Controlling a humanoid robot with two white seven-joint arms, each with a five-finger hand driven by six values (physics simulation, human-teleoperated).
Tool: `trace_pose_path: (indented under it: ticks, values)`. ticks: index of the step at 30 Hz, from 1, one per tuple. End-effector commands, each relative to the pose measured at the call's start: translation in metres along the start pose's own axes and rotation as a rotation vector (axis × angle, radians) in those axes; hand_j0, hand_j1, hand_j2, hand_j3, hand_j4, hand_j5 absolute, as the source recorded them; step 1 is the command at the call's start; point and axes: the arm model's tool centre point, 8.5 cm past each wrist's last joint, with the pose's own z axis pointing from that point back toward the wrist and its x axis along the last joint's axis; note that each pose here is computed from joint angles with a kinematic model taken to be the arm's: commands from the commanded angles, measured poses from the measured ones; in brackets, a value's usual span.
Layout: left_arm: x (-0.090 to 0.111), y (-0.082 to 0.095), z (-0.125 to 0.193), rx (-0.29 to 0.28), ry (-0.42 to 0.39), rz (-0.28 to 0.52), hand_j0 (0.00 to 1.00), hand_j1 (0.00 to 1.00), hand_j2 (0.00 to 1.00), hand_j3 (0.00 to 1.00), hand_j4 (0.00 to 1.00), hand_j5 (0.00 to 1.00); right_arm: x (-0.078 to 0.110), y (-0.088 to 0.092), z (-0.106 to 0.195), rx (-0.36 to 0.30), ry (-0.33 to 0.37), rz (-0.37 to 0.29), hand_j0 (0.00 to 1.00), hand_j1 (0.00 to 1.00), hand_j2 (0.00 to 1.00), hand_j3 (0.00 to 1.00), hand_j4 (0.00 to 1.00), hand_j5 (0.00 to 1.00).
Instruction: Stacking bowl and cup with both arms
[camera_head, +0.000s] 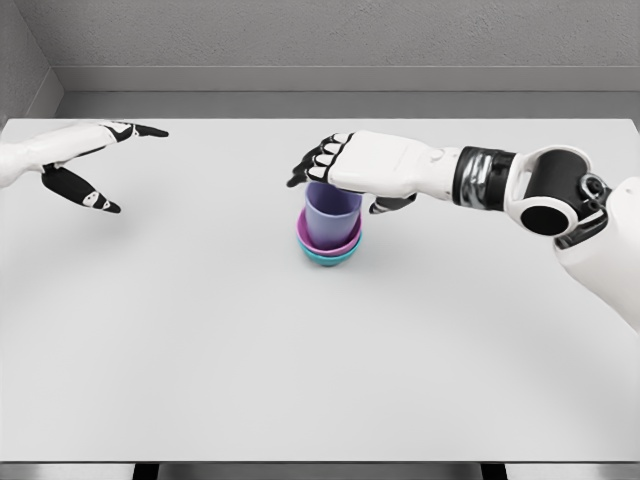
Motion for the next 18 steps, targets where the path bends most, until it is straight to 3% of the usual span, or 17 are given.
trace_pose_path:
  ticks: [1, 5, 7, 9, 11, 12, 13, 15, 18]
  values:
    - [-0.001, 0.001, 0.001, 0.003, 0.003, 0.004, 1.0, 1.0, 1.0, 1.0, 1.0, 1.0, 0.0, 0.0, 0.0, -0.001, 0.0, -0.006, 1.0, 1.0, 1.0, 1.0, 1.0, 1.0]
    - [-0.001, 0.005, 0.003, 0.018, 0.006, -0.001, 1.0, 1.0, 1.0, 1.0, 1.0, 1.0, 0.0, 0.0, 0.0, -0.001, 0.0, -0.004, 1.0, 1.0, 1.0, 1.0, 1.0, 1.0]
    - [-0.001, 0.005, 0.003, 0.018, 0.006, -0.001, 1.0, 1.0, 1.0, 1.0, 1.0, 1.0, 0.0, -0.01, 0.004, -0.02, 0.002, 0.012, 1.0, 1.0, 1.0, 1.0, 1.0, 1.0]
    - [-0.001, 0.004, 0.004, 0.017, 0.007, 0.0, 1.0, 1.0, 1.0, 1.0, 1.0, 1.0, -0.004, -0.045, 0.027, -0.112, 0.026, 0.07, 1.0, 1.0, 1.0, 1.0, 1.0, 1.0]
    - [-0.001, 0.005, 0.004, 0.017, 0.007, -0.001, 1.0, 1.0, 1.0, 1.0, 1.0, 1.0, -0.014, -0.06, 0.057, -0.149, 0.055, 0.124, 1.0, 1.0, 1.0, 1.0, 1.0, 1.0]
    - [-0.001, 0.005, 0.004, 0.017, 0.009, -0.002, 1.0, 1.0, 1.0, 1.0, 1.0, 1.0, -0.021, -0.072, 0.083, -0.199, 0.051, 0.124, 1.0, 1.0, 1.0, 1.0, 1.0, 1.0]
    - [-0.001, 0.004, 0.004, 0.016, 0.007, -0.001, 1.0, 1.0, 1.0, 1.0, 1.0, 1.0, -0.03, -0.07, 0.107, -0.19, 0.074, 0.148, 1.0, 1.0, 1.0, 1.0, 1.0, 1.0]
    - [-0.002, 0.003, 0.004, 0.014, 0.008, 0.001, 1.0, 1.0, 1.0, 1.0, 1.0, 1.0, -0.039, -0.046, 0.142, -0.121, 0.117, 0.151, 1.0, 1.0, 1.0, 1.0, 1.0, 1.0]
    - [-0.002, 0.003, 0.004, 0.013, 0.009, 0.0, 1.0, 1.0, 1.0, 1.0, 1.0, 1.0, -0.056, -0.005, 0.179, -0.07, 0.201, 0.067, 1.0, 1.0, 1.0, 1.0, 1.0, 1.0]
